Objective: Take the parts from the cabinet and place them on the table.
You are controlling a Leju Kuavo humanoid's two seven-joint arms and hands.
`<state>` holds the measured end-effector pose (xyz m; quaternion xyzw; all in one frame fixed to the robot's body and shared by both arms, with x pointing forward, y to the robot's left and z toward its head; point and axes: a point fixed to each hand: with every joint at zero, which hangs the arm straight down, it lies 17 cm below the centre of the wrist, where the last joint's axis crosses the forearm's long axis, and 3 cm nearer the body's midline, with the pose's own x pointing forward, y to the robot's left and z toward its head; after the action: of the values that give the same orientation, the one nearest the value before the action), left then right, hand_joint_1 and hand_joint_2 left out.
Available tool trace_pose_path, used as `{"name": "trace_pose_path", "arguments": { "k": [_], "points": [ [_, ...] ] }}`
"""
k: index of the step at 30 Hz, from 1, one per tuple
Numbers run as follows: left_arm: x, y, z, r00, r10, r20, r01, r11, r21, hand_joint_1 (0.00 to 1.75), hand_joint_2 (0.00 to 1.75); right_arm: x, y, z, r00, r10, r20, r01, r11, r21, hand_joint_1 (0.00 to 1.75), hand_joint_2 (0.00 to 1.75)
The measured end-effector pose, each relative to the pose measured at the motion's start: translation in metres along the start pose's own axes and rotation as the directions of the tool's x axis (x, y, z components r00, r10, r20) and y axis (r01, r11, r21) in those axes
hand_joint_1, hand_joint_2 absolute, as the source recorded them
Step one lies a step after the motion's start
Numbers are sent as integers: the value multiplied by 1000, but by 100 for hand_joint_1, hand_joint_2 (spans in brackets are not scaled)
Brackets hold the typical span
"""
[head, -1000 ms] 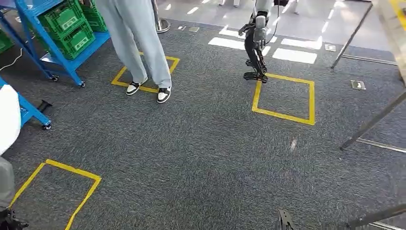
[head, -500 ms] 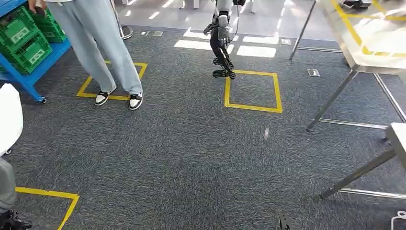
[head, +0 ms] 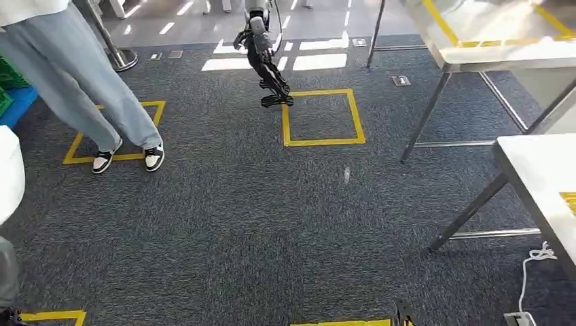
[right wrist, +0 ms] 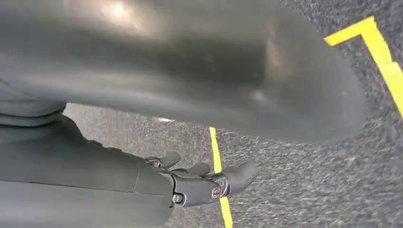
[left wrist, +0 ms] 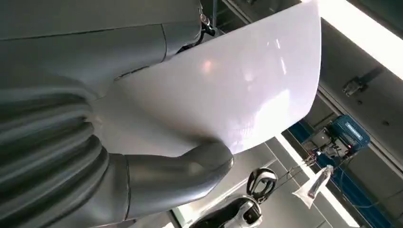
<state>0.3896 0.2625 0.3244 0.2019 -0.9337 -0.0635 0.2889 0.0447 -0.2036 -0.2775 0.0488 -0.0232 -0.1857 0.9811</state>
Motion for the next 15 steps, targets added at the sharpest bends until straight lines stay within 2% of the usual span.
{"name": "trace_pose_path", "arguments": {
  "k": [15],
  "points": [
    [5, 7, 4, 1000, -20, 4, 20, 1000, 7, 175, 175, 1, 1, 0, 1000, 17, -1, -17, 1000, 2, 0, 0]
  ]
}}
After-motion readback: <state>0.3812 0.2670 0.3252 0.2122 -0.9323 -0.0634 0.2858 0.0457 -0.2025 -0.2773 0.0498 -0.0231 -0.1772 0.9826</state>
